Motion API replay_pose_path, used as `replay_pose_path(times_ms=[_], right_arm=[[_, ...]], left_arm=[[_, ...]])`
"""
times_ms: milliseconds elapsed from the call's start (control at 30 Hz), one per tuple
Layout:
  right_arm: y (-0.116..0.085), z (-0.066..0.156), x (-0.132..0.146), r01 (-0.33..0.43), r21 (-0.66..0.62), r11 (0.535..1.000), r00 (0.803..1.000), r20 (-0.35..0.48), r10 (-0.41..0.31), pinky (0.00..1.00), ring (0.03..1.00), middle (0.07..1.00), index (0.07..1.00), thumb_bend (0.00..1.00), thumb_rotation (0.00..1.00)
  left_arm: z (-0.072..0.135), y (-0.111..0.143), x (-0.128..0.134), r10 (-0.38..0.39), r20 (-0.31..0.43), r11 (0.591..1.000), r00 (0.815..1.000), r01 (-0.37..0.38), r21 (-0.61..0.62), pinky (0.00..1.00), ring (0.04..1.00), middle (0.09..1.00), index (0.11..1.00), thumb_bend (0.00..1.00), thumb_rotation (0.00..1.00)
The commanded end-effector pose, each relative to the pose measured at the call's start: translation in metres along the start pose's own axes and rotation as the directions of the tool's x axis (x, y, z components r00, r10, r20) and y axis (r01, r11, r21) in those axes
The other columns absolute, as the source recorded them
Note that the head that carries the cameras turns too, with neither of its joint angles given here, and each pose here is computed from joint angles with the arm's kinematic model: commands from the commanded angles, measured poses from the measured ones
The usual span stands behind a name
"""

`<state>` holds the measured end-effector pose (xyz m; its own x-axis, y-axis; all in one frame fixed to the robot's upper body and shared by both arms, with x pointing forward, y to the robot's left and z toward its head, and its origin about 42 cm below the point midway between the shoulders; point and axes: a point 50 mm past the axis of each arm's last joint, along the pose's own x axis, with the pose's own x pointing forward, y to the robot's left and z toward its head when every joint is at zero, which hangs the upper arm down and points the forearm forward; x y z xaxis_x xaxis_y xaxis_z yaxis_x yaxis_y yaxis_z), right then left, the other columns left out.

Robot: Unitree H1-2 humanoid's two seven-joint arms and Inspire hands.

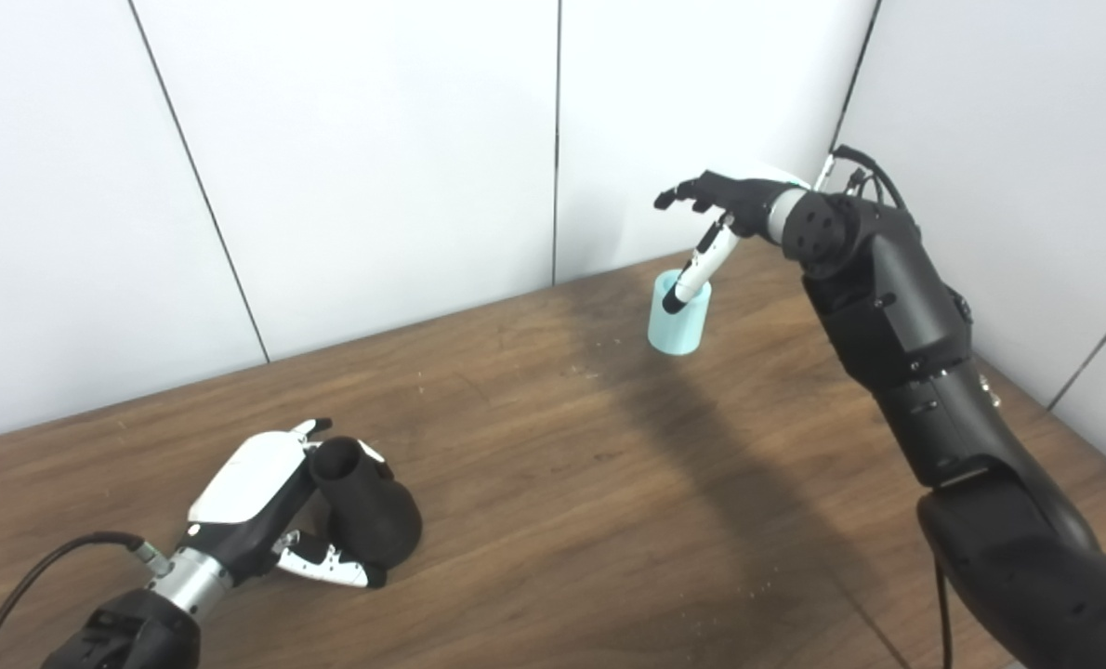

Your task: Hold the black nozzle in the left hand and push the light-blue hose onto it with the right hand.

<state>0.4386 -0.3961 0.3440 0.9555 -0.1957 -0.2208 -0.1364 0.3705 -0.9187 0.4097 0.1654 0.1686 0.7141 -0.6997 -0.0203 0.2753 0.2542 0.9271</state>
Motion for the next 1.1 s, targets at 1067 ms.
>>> replay_pose_path(times_ms=[1067], right_arm=[[0.039,-0.023,0.028,-0.004,0.027,1.0,0.998,-0.058,0.006,0.68,0.837,0.879,0.856,0.91,0.09]], left_arm=[[-0.013,-0.049,-0.042,-0.229,-0.1,0.973,0.968,0.231,0.013,0.95,0.616,0.482,0.482,0.53,0.0]])
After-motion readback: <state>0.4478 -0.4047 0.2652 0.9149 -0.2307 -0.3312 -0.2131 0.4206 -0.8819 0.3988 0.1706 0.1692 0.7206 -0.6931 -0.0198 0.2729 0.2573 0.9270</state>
